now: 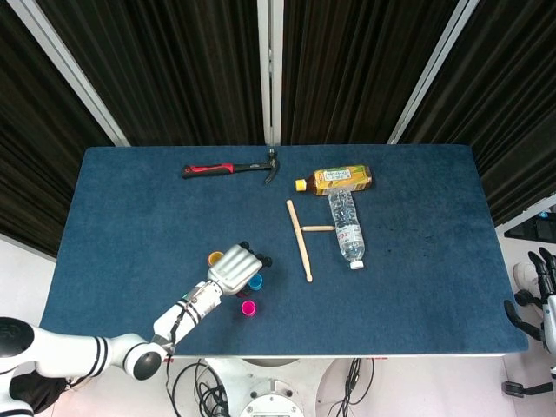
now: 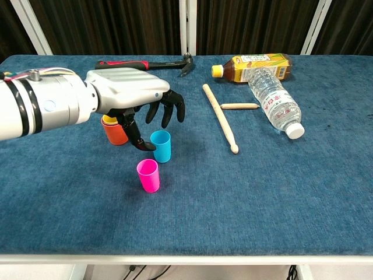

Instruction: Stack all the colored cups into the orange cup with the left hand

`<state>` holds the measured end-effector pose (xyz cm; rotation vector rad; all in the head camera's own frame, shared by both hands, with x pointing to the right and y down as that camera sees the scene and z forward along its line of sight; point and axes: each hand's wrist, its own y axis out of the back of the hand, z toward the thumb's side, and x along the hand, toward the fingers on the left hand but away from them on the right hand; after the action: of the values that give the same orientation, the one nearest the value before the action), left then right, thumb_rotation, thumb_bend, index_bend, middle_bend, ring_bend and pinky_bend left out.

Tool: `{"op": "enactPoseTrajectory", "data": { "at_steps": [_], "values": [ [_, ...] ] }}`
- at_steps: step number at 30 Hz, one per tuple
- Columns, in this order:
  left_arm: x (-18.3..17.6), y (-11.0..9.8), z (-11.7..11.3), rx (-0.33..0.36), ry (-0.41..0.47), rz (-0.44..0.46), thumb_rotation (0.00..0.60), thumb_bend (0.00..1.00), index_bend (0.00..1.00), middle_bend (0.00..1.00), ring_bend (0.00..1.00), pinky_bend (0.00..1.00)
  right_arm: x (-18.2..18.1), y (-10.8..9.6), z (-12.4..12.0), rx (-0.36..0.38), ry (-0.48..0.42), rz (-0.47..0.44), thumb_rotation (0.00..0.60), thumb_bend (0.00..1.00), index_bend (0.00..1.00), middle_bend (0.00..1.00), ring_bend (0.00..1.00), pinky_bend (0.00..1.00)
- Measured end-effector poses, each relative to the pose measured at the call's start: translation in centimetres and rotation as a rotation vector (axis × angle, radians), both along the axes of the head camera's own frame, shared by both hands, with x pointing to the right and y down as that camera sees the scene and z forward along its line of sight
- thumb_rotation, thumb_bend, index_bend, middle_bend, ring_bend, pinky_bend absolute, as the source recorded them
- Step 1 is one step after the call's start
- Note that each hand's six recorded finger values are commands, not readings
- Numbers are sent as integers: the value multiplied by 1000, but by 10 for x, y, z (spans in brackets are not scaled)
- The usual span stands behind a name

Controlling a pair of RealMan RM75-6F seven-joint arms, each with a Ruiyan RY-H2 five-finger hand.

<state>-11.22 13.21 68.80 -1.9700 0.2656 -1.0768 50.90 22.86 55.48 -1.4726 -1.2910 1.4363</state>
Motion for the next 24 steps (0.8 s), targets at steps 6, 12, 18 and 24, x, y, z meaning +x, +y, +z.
{"op": "enactPoseTrajectory", "data": {
  "at_steps": [6,12,18,24],
  "values": [
    [3,3,5,38,-23,37,600,204,322,399,451,280,1,0,1,-4,-1,1,600,256,0,0,0,0],
    [5,6,11,55,-42,58,600,204,347,411,455,283,3,0,1,-4,-2,6,600,257,0,0,0,0],
    [6,8,16,53,-49,65,600,204,412,444,477,292,6,1,3,-10,-4,14,600,256,0,0,0,0],
    [8,11,19,54,-47,72,600,211,461,470,514,303,7,1,3,-10,-9,18,600,257,0,0,0,0]
  ]
}}
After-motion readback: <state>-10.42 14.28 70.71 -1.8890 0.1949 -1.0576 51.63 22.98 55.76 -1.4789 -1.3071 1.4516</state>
